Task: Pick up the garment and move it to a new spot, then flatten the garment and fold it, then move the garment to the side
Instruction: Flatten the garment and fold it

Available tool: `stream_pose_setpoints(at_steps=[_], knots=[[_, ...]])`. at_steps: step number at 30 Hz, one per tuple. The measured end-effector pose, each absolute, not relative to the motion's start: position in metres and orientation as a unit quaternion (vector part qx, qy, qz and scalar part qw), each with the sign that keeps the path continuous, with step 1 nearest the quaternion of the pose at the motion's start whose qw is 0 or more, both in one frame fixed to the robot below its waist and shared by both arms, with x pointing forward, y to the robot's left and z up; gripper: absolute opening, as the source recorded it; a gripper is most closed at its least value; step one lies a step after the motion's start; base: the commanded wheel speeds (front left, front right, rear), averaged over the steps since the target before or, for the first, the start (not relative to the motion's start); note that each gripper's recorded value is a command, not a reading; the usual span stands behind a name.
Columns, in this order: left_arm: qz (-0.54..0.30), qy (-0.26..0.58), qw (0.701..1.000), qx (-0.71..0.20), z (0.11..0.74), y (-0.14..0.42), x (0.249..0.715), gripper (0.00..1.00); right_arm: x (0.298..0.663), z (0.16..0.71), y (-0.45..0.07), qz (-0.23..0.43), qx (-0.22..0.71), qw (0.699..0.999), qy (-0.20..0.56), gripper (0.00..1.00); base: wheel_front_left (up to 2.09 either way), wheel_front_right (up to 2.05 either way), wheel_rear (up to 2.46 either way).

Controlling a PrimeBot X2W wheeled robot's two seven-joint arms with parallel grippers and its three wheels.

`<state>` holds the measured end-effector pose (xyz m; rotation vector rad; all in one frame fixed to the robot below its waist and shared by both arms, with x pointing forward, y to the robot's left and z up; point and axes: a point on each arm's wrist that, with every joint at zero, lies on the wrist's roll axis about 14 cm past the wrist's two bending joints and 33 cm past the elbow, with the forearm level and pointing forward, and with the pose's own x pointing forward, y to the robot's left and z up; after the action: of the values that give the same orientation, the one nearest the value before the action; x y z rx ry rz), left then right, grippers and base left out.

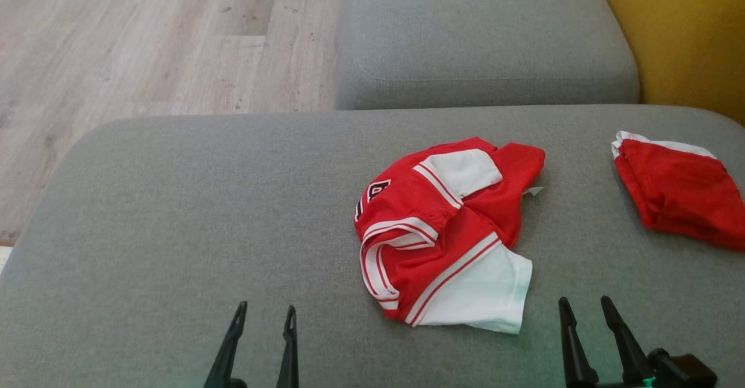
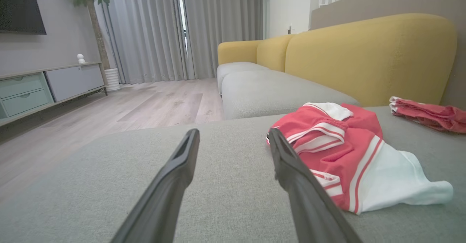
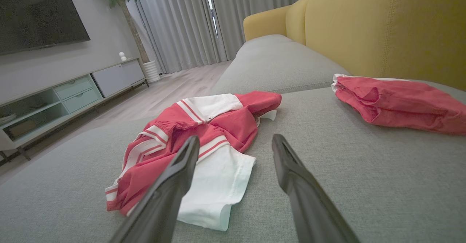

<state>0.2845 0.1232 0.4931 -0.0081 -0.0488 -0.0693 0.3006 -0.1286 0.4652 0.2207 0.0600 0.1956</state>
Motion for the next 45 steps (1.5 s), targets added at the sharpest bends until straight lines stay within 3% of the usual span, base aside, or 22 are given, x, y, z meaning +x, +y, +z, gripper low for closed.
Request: stream_pose_setpoints(at_steps=[12,23,34,45], knots=[[-0.156,0.035,0.986,0.039,0.458,0.069,0.317,1.0,0.304,0.453,-0.134,0.082,0.112,0.989,0.052,1.0,0.0,0.0,0.0],[-0.33,0.083,0.931,0.129,0.463,-0.029,0.382,1.0,0.333,0.447,-0.134,0.078,0.112,0.989,0.062,1.0,0.0,0.0,0.0],[-0.352,0.073,0.904,0.23,0.453,-0.062,0.43,1.0,0.343,0.435,-0.146,0.055,0.107,0.989,0.08,1.0,0.0,0.0,0.0],[-0.338,0.098,0.893,0.282,0.421,-0.049,0.454,1.0,0.345,0.43,-0.149,0.049,0.107,0.989,0.087,1.0,0.0,0.0,0.0]])
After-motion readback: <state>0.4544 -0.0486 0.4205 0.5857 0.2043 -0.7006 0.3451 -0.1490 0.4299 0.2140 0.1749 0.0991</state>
